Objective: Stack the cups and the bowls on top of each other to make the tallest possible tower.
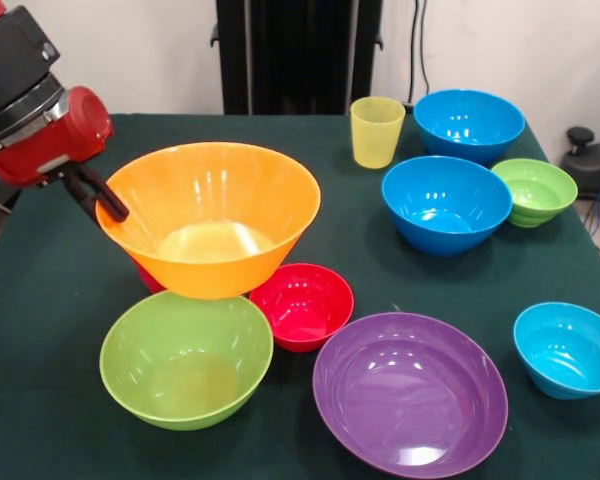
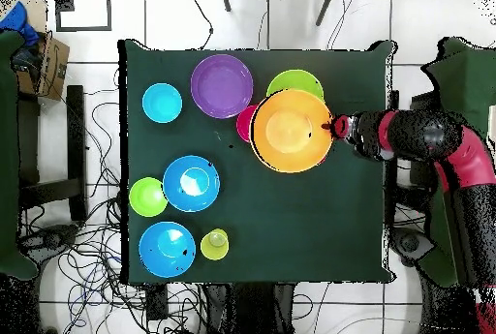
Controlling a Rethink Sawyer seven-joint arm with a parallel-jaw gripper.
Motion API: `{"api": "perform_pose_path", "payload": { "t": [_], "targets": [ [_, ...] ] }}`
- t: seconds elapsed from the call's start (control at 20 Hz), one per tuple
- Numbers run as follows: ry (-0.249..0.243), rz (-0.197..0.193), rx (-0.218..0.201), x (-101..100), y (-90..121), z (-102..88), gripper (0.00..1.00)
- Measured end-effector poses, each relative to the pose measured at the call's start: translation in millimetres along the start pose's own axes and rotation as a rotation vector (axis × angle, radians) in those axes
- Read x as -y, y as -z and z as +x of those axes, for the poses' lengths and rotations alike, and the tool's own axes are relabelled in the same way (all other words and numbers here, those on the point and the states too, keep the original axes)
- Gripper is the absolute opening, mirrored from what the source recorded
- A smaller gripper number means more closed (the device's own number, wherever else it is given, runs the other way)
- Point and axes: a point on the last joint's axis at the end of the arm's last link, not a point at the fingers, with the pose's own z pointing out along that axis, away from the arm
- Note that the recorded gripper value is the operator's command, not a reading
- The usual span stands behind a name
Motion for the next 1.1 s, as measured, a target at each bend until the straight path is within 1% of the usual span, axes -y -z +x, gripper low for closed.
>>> {"api": "perform_pose_path", "payload": {
  "t": [0.3, 0.5, 0.65, 0.8, 0.85, 1.1],
  "targets": [
    [-0.002, 0.008, 0.023, -3.7, -1.2, -20.0, 0.0],
    [-0.012, 0.009, 0.041, -2.2, -4.6, -33.4, 0.0],
    [-0.019, 0.005, 0.052, 0.7, -7.6, -39.8, 0.0],
    [-0.024, 0.001, 0.062, 6.2, -11.0, -45.1, 0.0],
    [-0.025, -0.002, 0.071, 11.5, -12.8, -48.8, 0.0],
    [-0.023, -0.008, 0.084, 23.0, -16.3, -55.1, 0.0]
  ]
}}
